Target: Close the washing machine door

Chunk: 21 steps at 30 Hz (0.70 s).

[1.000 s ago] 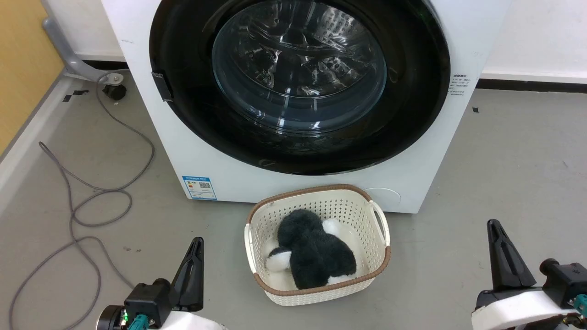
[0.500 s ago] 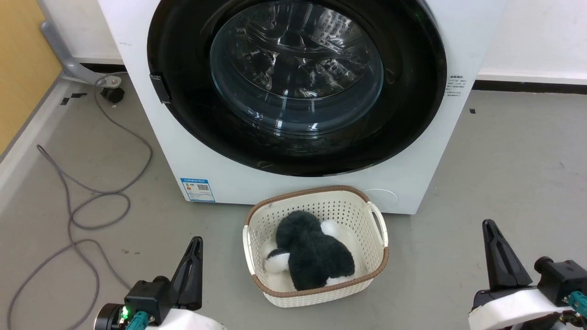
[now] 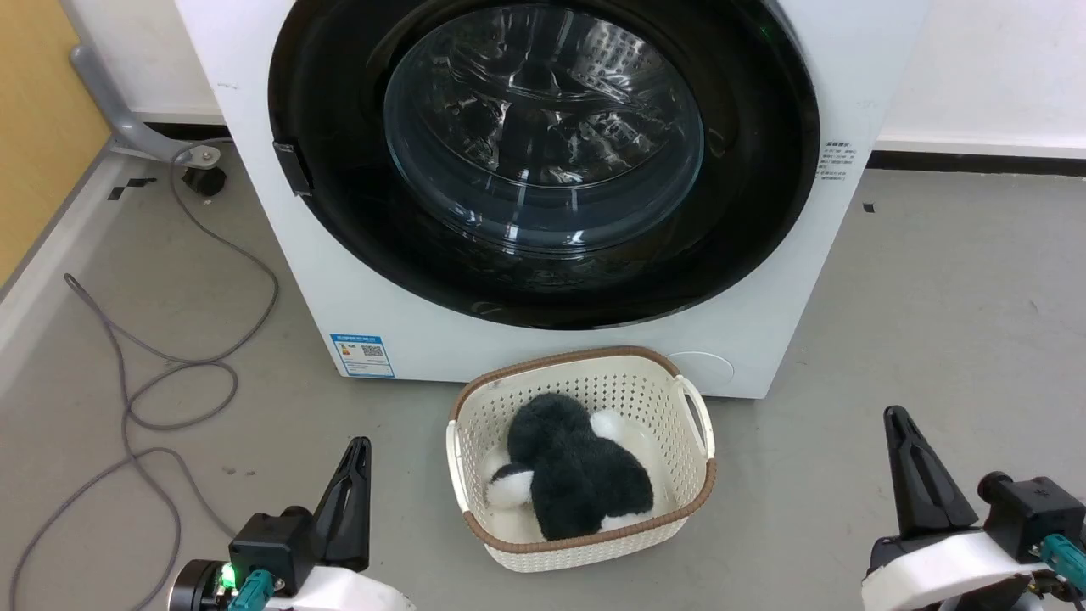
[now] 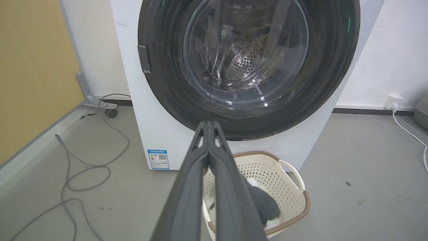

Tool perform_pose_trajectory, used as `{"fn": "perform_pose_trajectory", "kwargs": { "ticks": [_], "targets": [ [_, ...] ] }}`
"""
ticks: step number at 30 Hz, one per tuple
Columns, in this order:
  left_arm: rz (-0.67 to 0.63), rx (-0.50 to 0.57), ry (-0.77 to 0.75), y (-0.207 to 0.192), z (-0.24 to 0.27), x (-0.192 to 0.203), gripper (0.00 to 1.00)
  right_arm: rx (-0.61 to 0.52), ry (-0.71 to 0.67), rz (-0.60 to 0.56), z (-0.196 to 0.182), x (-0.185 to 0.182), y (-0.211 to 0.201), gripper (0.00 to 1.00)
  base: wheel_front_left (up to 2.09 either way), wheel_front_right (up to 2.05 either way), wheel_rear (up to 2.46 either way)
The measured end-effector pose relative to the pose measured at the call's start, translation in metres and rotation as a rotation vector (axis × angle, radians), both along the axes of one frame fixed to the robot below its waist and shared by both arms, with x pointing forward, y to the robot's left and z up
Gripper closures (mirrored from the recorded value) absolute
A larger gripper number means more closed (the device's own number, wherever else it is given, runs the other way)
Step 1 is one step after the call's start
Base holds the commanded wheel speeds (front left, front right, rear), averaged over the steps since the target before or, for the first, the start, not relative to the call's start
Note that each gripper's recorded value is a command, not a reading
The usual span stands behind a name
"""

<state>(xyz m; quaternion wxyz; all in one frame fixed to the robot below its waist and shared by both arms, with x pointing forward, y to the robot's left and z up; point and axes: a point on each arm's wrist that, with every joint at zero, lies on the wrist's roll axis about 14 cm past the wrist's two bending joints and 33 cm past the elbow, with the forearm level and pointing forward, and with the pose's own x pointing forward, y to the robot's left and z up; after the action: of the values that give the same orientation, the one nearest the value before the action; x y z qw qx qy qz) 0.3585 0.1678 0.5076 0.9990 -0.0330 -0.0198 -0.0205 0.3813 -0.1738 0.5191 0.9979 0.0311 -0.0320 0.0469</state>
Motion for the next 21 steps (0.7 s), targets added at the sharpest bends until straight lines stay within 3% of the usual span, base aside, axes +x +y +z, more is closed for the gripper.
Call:
{"fn": "perform_pose_trajectory", "kwargs": {
  "ticks": [21],
  "targets": [
    [0.007, 0.023, 0.017, 0.0018, 0.0021, 0.002, 1.0, -0.027, 0.019, 0.01, 0.0014, -0.002, 0.0029, 1.0, 0.0, 0.0, 0.0]
  ]
}}
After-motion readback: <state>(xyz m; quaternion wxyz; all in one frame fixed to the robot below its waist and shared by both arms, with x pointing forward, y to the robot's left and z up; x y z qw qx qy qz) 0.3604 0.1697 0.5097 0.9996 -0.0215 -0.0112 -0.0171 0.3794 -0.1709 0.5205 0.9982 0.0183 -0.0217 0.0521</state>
